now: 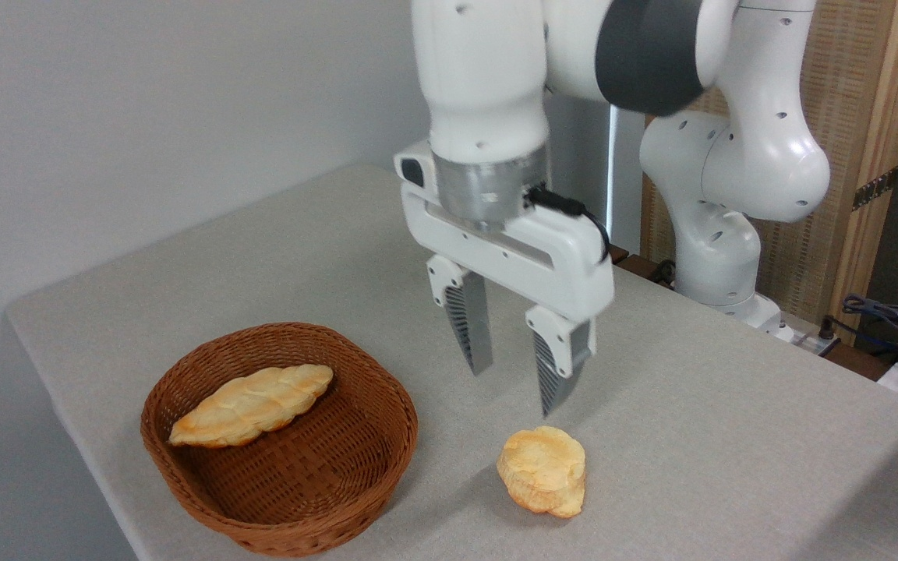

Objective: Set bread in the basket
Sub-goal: 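Move the open gripper over the round golden bun and lower it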

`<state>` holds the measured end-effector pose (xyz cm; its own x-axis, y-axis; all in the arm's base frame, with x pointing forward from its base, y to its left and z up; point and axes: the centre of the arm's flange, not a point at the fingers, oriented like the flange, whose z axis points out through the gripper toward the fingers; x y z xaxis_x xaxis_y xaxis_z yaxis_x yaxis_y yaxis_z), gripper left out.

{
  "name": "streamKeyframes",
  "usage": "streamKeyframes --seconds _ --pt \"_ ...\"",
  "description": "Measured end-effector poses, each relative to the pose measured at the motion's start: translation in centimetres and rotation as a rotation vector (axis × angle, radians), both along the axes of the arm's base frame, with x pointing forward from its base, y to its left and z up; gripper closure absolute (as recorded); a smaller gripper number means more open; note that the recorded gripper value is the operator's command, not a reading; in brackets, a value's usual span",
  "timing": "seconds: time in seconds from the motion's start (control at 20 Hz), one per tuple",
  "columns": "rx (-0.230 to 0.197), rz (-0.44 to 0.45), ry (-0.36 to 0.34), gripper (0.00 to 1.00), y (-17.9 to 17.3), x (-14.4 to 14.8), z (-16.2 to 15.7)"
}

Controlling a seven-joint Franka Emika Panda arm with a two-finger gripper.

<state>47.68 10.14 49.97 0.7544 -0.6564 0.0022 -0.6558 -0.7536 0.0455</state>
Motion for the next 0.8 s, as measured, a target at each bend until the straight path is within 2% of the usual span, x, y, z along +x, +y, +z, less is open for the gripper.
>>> streamKeyframes --seconds 0.2,0.5,0.8 --pt "-0.015 0.052 -0.011 0.0 2.4 -1.7 -2.6" --pt "-0.013 0.103 -0.072 0.0 5.0 -1.9 -2.5" --pt "-0.008 0.104 -0.095 0.0 4.9 -1.8 -3.5"
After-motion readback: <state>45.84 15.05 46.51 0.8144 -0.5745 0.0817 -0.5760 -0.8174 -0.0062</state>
